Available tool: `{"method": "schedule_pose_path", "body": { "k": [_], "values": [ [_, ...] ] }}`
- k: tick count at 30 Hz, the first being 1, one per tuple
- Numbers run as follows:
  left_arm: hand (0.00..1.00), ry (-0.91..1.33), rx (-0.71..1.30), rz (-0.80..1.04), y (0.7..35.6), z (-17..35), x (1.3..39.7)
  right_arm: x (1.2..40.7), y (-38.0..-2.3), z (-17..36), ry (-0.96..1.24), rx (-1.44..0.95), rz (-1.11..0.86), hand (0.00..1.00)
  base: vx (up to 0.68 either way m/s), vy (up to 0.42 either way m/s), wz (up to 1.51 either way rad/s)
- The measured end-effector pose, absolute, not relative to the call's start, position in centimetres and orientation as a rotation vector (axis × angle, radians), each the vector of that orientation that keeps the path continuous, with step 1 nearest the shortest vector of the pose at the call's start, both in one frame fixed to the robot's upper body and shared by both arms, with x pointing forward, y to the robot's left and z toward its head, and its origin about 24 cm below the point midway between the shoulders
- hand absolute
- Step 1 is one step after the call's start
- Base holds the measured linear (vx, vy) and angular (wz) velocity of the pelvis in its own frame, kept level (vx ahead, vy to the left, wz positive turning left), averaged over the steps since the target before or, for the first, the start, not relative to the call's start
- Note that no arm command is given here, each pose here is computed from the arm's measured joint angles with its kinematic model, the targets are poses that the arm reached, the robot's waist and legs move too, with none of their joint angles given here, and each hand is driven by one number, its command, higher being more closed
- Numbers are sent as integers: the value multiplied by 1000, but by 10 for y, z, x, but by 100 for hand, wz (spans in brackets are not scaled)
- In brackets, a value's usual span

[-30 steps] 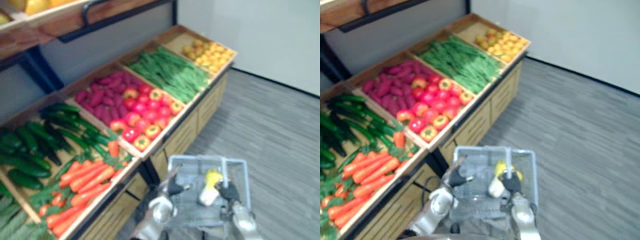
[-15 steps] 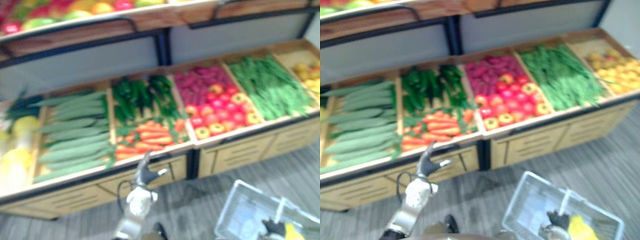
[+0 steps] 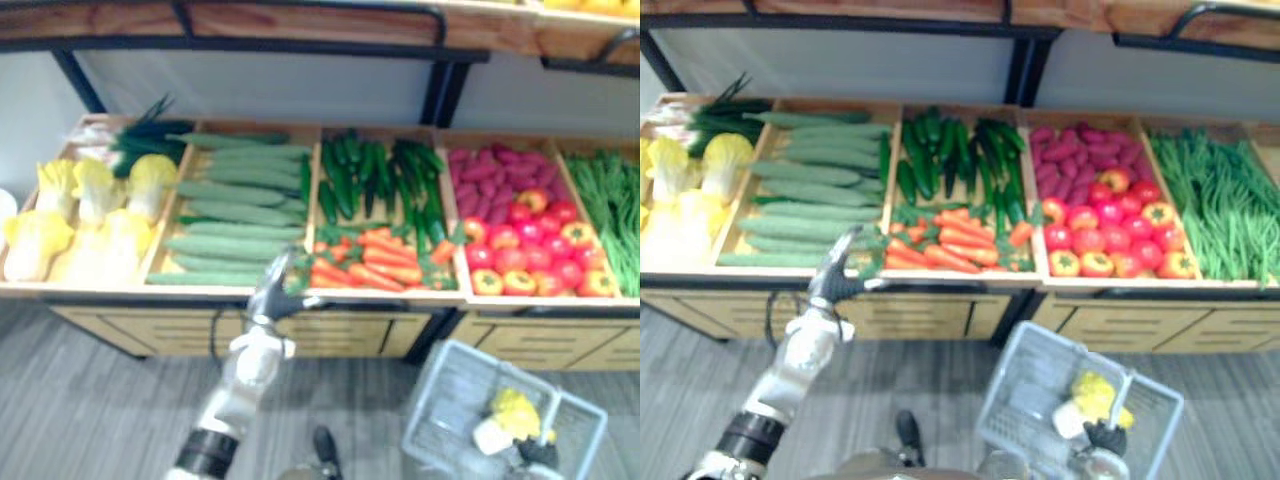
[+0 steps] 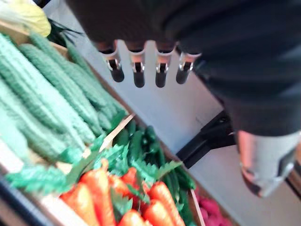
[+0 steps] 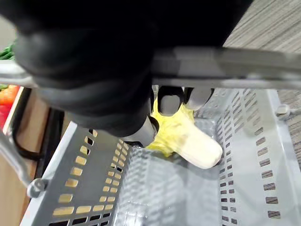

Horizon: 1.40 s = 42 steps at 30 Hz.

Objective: Pick vegetable in the basket

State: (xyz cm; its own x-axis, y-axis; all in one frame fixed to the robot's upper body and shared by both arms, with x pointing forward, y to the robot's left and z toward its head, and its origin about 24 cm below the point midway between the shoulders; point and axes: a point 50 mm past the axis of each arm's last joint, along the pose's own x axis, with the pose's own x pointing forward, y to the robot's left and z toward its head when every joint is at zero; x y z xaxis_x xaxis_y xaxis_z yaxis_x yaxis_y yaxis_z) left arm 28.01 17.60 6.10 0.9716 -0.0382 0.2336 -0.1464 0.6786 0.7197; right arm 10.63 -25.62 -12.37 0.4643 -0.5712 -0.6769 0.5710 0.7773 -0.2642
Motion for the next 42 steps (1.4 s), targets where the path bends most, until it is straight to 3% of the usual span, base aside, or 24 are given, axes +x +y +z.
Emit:
{"method": "schedule_pose_path", "body": {
  "k": [6,13,25,33,42],
  "values": [
    [0,-261,959,28,176,62,286,129,-251,-117,780,-25,-638,100,-50,-45,-10],
    [0,-530,1238,-2,164,126,326,164,-242,-99,658,-51,-555,100,32,-7,-32],
    [0,-655,1494,37,169,168,349,203,-233,-70,481,-85,-469,100,43,-26,-20],
    [0,-649,1557,51,172,180,361,222,-234,-52,393,-113,-433,100,-10,-30,-19],
    [0,-543,1655,161,200,208,382,236,-228,-33,293,-63,-418,100,-20,2,-9]
  ]
}}
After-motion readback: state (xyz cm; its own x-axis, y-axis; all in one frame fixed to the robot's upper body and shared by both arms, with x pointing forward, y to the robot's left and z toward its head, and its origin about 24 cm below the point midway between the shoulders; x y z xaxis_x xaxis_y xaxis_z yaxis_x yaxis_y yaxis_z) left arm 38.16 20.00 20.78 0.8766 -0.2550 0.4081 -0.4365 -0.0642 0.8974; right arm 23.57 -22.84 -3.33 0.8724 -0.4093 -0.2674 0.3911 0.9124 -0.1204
